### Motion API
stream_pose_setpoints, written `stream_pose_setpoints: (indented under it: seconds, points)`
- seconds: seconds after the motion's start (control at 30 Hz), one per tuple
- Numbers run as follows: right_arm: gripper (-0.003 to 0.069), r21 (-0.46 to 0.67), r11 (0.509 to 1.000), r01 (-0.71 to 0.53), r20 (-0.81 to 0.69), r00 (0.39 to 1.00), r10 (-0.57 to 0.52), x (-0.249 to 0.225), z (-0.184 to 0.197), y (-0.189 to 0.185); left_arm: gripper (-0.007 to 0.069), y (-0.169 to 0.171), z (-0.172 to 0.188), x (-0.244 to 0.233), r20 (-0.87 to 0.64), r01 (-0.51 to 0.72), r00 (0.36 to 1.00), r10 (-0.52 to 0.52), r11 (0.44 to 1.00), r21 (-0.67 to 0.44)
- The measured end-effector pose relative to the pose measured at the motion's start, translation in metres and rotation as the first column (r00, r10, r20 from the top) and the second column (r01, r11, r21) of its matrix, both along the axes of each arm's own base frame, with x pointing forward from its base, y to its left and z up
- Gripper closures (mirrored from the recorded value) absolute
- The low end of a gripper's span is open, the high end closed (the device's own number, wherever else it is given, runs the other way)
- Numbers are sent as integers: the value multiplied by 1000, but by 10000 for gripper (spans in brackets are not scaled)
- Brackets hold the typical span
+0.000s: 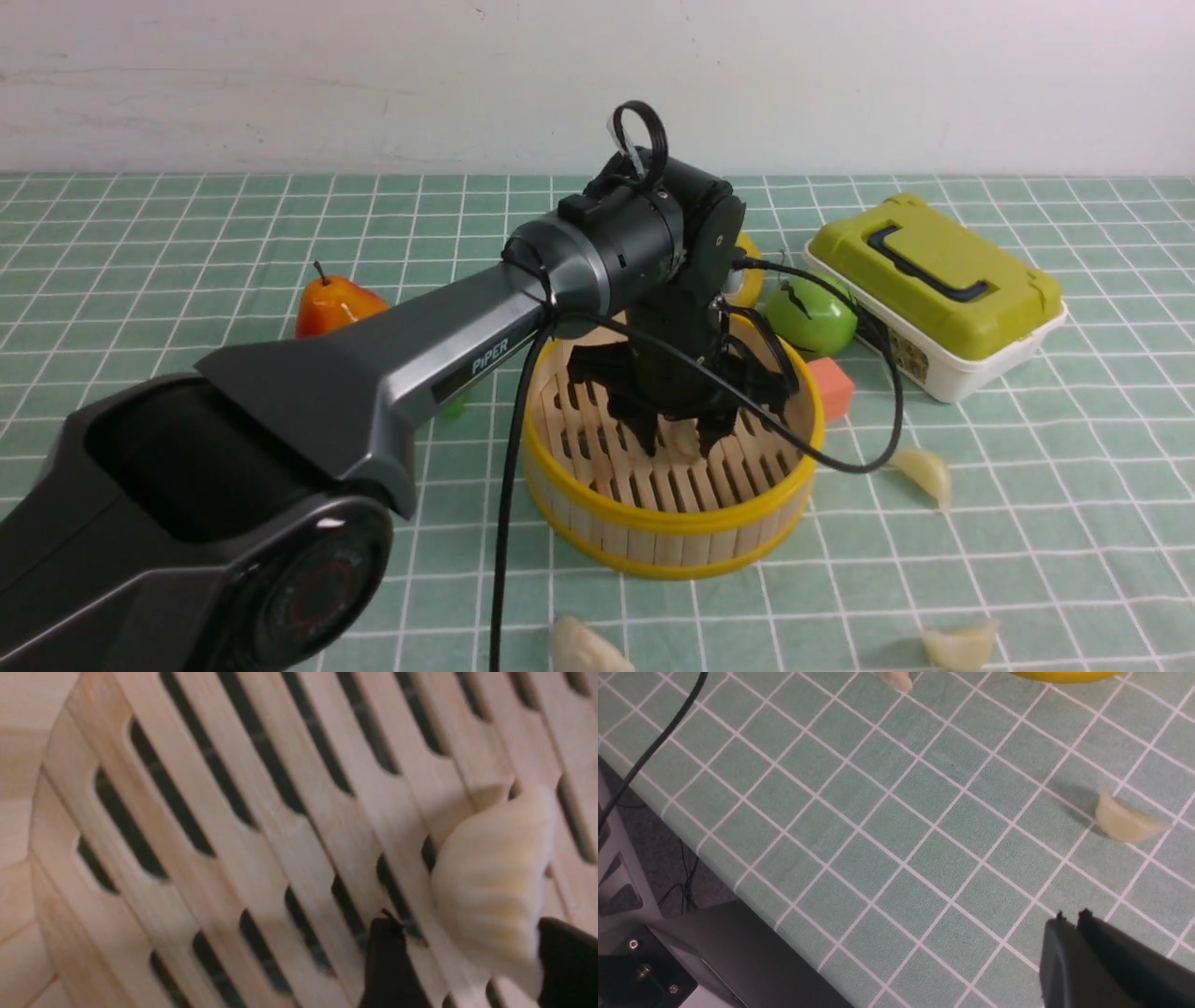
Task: Put the dumplings into the steamer on the table with the blue tablecloth.
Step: 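Place the dumpling into the bamboo steamer basket with the left gripper, then reach for and grasp a dumpling on the table with the left gripper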
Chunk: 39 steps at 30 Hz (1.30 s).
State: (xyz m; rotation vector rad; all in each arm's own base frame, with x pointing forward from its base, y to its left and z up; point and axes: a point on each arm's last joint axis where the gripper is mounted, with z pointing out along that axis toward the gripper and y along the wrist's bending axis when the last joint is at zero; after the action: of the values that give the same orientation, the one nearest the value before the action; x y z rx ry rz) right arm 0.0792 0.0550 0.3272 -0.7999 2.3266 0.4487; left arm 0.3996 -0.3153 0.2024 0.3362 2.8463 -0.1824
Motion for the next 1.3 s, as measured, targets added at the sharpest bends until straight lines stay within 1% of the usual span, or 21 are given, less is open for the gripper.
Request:
stream_pose_setpoints:
  seconds: [0.03, 0.1, 0.17, 0.3, 0.33, 0.37, 0.4, 0.43, 0.5, 0.57, 0.6, 0.67, 0.7, 0.77, 0.87, 0.9, 1.0, 1.07, 1.17, 1.23, 1.3]
  points:
    - [625, 1, 1000, 1, 3, 1000, -1, 0, 0, 0, 165, 2, 5, -2, -12, 3, 1000, -3, 1000, 8]
    - [622, 2, 1000, -1, 5, 1000, 1, 0, 0, 0, 139, 3, 16, -4, 1, 15, 1000, -15, 1000, 3]
    - [619, 7, 1000, -11, 19, 1000, 11, 1, 1, 2, 118, 6, 44, -10, 38, 40, 998, -39, 999, -29]
    - [617, 11, 999, -30, 40, 999, 30, 1, 2, 4, 113, 19, 120, -34, 140, 101, 987, -81, 985, -143]
    - [617, 9, 999, -31, 41, 999, 30, 1, 2, 4, 113, 20, 124, -36, 145, 109, 986, -87, 983, -149]
    - [616, 4, 1000, -27, 50, 998, 27, 2, 2, 3, 113, 30, 149, -49, 178, 128, 979, -96, 976, -174]
    - [615, 2, 1000, -27, 51, 998, 27, 2, 2, 3, 113, 34, 160, -55, 196, 133, 976, -97, 974, -183]
    - [613, -4, 1000, -24, 57, 998, 24, 2, 2, 3, 113, 48, 179, -71, 216, 143, 971, -100, 971, -190]
    - [609, -5, 1000, -22, 62, 998, 22, 3, 2, 3, 111, 61, 186, -87, 214, 142, 971, -103, 974, -174]
    - [607, -5, 1000, -19, 68, 997, 19, 3, 3, 2, 111, 78, 178, -106, 165, 130, 980, -107, 982, -133]
    - [606, -6, 1000, -18, 70, 997, 18, 3, 3, 2, 111, 86, 166, -115, 120, 118, 987, -105, 987, -105]
    - [605, -7, 1000, -17, 73, 997, 17, 4, 3, 2, 111, 92, 153, -123, 74, 101, 993, -95, 992, -81]
    - [603, -6, 1000, -14, 78, 997, 15, 4, 3, 2, 111, 99, 128, -132, 6, 60, 998, -60, 997, -51]
    - [600, -2, 1000, -10, 88, 996, 10, 5, 4, 2, 111, 104, 100, -138, -33, 16, 999, -17, 999, -39]
    - [596, 4, 1000, -4, 104, 995, 3, 6, 5, 2, 111, 107, 57, -141, -50, -65, 997, 63, 996, -54]
    - [596, 4, 1000, -4, 104, 995, 3, 6, 5, 2, 111, 106, 55, -140, -43, -73, 997, 70, 995, -63]
    - [592, 8, 1000, -1, 111, 994, 0, 7, 5, 2, 111, 104, 23, -138, -42, -102, 994, 99, 992, -75]
    - [589, 10, 1000, 0, 114, 993, -1, 7, 6, 2, 111, 103, 14, -136, -45, -106, 994, 103, 992, -75]
    - [587, 15, 1000, 7, 110, 994, -8, 7, 6, 2, 111, 96, 2, -131, -58, -132, 990, 127, 986, -104]
    - [586, 16, 1000, 9, 108, 994, -11, 7, 6, 2, 111, 90, -8, -128, -97, -184, 980, 171, 972, -148]
    - [583, 17, 1000, 10, 107, 994, -12, 7, 6, 2, 111, 86, -14, -128, -127, -213, 973, 194, 963, -164]
